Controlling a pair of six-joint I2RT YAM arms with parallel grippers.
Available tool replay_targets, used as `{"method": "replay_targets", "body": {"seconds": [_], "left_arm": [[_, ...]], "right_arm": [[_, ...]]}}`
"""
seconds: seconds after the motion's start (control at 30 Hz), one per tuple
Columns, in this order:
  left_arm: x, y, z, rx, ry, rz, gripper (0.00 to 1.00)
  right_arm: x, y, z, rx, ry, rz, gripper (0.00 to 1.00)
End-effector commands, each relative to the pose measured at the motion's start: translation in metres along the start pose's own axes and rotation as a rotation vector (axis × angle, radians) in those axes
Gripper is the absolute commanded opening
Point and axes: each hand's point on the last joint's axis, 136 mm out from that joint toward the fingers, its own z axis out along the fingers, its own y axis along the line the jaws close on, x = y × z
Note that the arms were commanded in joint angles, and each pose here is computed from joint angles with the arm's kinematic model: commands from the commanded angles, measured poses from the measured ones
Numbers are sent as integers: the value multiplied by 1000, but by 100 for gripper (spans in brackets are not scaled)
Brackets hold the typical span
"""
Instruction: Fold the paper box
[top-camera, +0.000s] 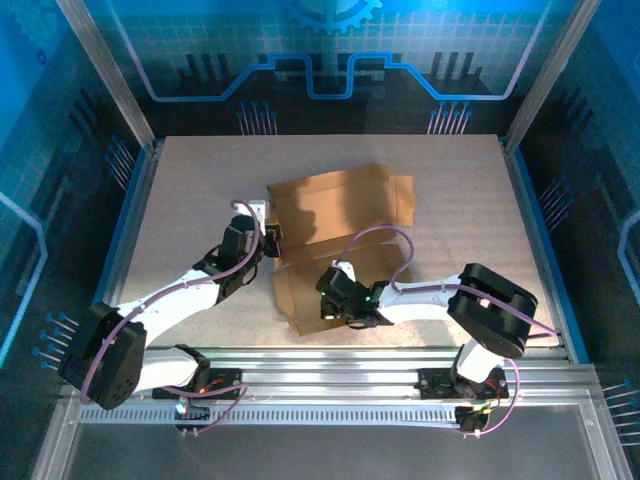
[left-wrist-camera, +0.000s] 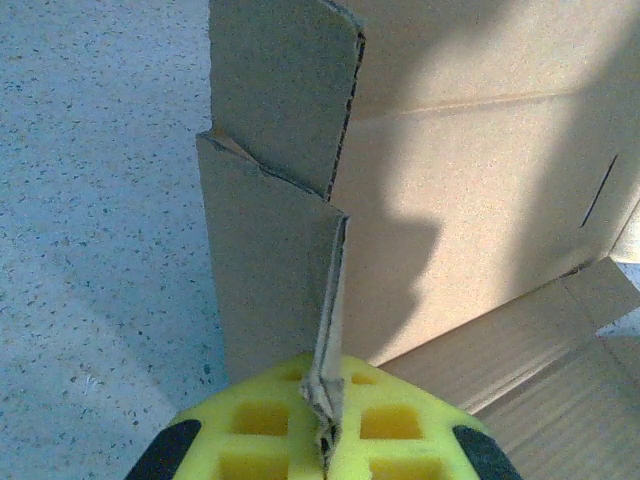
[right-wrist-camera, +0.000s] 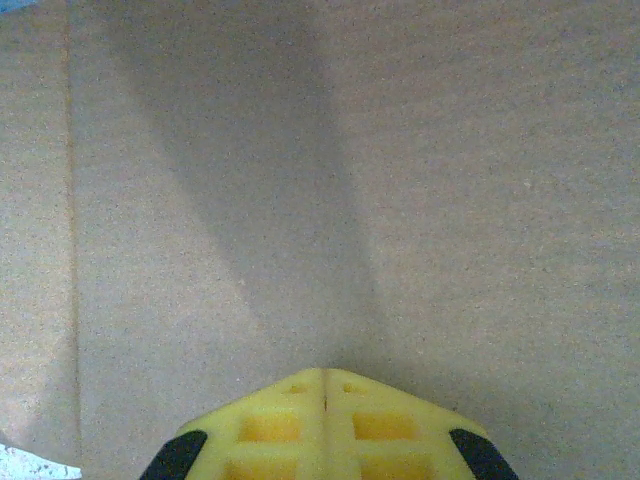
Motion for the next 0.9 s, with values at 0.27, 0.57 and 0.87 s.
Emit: {"method": "replay_targets", "body": {"seconds": [0.27,0.57,0.87], "left_arm": [[139,47,-29,-252,435,-31,5],[160,52,-45,-344,455,-54,5],[164,47,-44,-281,372,-37,4]], "right_arm": [[18,-16,8,96,15,-30,0],[17,-16,7,94,6,-24,0],[5,2,-10,-23,-55,-44,0]]}}
